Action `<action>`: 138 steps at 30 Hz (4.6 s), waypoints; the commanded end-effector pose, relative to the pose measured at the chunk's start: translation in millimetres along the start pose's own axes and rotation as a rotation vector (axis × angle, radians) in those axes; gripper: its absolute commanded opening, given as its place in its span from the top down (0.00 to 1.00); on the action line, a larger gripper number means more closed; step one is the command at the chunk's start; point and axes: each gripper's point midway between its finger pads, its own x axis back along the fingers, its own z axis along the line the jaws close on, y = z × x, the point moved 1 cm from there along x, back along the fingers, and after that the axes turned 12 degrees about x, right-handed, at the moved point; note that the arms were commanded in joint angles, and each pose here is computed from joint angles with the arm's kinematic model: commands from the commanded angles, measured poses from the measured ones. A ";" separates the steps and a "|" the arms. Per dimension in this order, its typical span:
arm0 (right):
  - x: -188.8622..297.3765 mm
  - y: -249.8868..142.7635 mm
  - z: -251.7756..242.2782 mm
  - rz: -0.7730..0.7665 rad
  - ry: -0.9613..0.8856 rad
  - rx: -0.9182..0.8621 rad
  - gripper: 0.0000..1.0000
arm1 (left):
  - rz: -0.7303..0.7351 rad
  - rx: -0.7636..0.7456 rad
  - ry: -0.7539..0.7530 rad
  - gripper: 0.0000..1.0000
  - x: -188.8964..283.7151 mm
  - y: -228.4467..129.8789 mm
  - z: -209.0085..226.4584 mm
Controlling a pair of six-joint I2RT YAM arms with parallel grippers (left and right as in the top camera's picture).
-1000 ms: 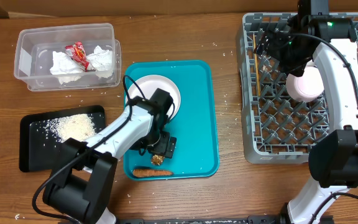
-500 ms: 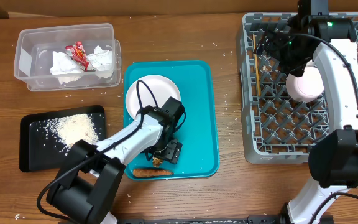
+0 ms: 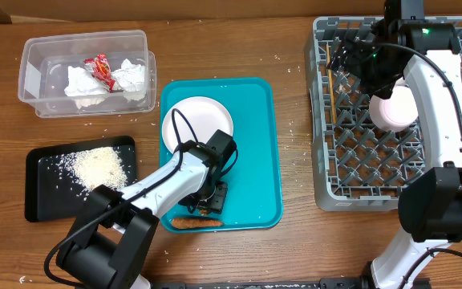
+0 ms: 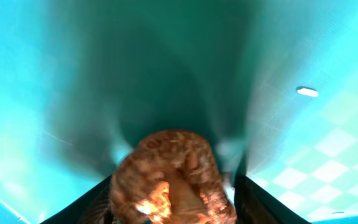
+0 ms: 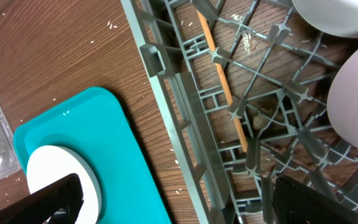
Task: Sort waste into correct bins and load items into the dishwasher
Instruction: 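Grasp the brown fried food piece with the left gripper, then lift the food piece and carry it left over the black tray, then lower the food piece onto the rice and open the left gripper, then move the left gripper toward the orange fried item on the teal tray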
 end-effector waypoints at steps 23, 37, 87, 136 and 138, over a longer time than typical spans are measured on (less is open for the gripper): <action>12.1 7.0 3.3 -0.040 0.005 0.004 0.00 | -0.046 0.026 0.034 0.65 5.3 16.2 0.5; 12.2 7.8 2.9 -0.043 0.002 0.004 0.00 | -0.401 0.260 -0.037 0.66 143.3 142.3 37.1; 12.2 8.0 2.9 -0.044 0.002 0.005 0.00 | -0.145 1.075 0.196 0.69 52.3 68.9 251.6; 12.2 8.0 2.9 -0.044 0.002 0.005 0.00 | -0.280 -0.041 -0.142 0.40 122.1 40.1 22.2; 12.2 8.0 2.9 -0.044 0.002 0.005 0.00 | -0.245 -0.071 -0.131 0.40 111.3 27.4 14.1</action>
